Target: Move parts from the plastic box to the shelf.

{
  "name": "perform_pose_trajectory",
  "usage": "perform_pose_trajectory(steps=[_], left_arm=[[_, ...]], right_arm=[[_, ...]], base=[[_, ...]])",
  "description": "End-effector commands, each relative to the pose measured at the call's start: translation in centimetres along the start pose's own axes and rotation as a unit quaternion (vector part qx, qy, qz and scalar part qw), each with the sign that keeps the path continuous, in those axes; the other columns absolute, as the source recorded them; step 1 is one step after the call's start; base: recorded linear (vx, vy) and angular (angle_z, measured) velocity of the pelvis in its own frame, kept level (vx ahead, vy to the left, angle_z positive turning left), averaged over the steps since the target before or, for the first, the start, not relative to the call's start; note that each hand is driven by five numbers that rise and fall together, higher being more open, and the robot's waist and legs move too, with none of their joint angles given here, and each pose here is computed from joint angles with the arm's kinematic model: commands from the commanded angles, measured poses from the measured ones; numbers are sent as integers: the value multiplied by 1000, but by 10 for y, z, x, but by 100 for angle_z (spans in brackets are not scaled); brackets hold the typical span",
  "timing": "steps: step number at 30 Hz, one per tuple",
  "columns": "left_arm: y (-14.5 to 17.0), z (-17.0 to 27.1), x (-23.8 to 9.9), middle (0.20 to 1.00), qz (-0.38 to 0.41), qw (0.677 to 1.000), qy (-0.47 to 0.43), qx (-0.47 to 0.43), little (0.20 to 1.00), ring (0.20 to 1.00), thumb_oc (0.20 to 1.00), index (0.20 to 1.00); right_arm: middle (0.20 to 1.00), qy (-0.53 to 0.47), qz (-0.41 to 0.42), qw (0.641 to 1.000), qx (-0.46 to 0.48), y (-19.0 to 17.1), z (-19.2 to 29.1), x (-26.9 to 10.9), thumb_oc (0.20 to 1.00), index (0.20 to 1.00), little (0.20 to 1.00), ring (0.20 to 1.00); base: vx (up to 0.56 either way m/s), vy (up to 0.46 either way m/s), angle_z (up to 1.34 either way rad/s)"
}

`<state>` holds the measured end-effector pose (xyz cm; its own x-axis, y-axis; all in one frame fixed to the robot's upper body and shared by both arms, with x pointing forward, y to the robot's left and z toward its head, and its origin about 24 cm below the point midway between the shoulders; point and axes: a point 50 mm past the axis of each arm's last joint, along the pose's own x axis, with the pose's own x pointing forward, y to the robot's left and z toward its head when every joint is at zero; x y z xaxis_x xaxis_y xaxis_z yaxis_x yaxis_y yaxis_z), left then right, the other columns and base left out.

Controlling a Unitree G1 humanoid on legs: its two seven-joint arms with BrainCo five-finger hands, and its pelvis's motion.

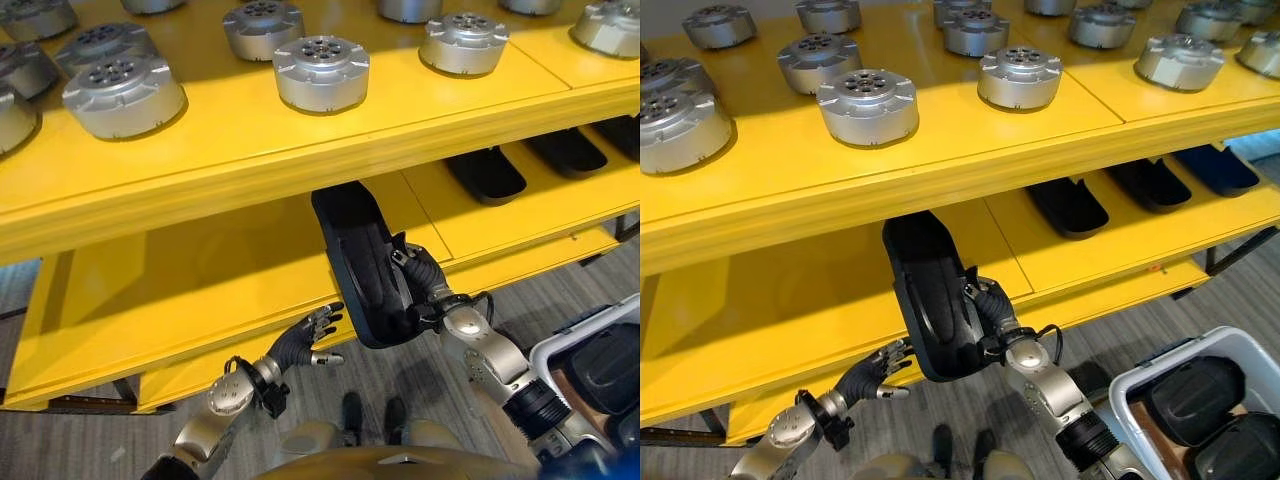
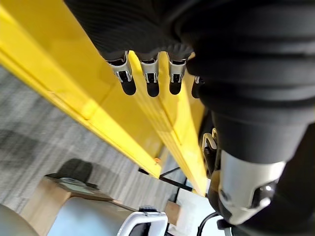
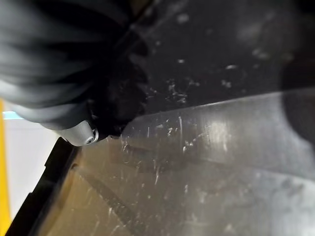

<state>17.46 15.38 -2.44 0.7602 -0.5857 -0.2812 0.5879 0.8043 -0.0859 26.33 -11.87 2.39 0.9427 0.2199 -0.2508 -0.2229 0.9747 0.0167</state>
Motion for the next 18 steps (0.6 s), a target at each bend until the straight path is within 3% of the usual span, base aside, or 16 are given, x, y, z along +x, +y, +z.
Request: perform_pose_trajectory(steps=[1, 14, 18], left_arm=[[3, 34, 10, 1000, 5, 996, -90, 10, 1000, 1000, 1000, 1000], [-5, 25, 9, 1000, -18, 997, -75, -10, 1000, 1000, 1000, 1000], [-11, 25, 14, 1000, -69, 995, -71, 14, 1000, 1000, 1000, 1000]], right_arm=[[200, -106, 36, 994, 14, 13, 43, 7, 200, 200, 200, 200], [200, -95, -25, 995, 7, 7, 40, 19, 200, 200, 200, 200], [200, -111, -87, 990, 7, -6, 47, 22, 200, 200, 200, 200]], base=[[-43, -135, 10], [-6, -73, 13], [-42, -39, 26]])
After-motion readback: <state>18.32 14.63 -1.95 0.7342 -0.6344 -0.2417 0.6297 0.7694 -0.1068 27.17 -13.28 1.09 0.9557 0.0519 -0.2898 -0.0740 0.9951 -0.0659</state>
